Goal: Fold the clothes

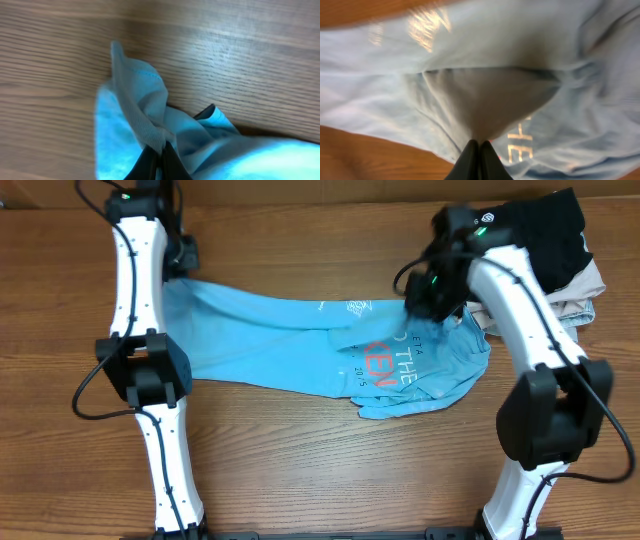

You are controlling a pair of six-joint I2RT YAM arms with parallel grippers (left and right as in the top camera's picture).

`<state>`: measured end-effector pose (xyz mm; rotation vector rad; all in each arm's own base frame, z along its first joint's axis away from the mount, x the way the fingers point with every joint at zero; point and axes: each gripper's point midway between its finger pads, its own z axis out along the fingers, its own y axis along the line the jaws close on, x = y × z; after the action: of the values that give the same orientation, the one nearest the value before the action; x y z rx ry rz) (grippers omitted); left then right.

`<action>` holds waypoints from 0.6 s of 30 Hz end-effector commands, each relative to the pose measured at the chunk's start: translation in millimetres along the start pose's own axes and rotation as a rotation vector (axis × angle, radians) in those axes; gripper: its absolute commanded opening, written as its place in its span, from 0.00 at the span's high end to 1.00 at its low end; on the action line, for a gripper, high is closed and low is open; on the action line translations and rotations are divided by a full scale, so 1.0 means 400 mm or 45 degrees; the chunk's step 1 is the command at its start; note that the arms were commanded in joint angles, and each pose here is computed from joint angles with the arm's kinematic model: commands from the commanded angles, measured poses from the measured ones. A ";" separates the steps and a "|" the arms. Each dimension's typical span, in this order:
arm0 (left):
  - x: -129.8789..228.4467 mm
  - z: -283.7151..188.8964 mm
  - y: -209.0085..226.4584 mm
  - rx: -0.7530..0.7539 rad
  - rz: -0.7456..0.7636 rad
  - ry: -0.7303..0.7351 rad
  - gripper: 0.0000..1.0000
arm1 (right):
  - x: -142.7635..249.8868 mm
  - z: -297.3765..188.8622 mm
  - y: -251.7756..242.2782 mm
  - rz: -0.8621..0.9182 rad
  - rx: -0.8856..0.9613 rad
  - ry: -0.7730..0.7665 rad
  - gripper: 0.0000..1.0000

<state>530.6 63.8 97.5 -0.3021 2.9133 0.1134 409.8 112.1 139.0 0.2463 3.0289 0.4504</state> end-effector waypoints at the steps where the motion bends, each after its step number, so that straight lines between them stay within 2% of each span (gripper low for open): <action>1: -0.070 -0.292 0.072 -0.007 -0.053 -0.335 0.96 | -0.056 -0.212 0.037 -0.085 -0.060 -0.256 0.96; 8: -0.057 -0.598 0.142 -0.026 -0.115 -0.663 0.95 | -0.071 -0.459 0.030 -0.112 -0.090 -0.494 0.96; 10: -0.042 -0.655 0.160 -0.050 -0.125 -0.719 0.89 | -0.066 -0.509 0.022 -0.105 -0.094 -0.547 0.96; 16: -0.019 -0.728 0.198 -0.137 -0.157 -0.791 0.85 | -0.051 -0.610 -0.002 -0.080 -0.101 -0.669 0.96; 17: -0.016 -0.726 0.201 -0.144 -0.159 -0.784 0.86 | -0.046 -0.619 -0.005 -0.078 -0.101 -0.679 0.96; 18: -0.012 -0.722 0.202 -0.146 -0.157 -0.772 0.91 | -0.043 -0.626 -0.007 -0.075 -0.101 -0.689 0.96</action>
<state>456.7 104.1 402.4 -0.3798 2.2351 0.2292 413.7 42.1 353.3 0.2439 2.5516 0.4367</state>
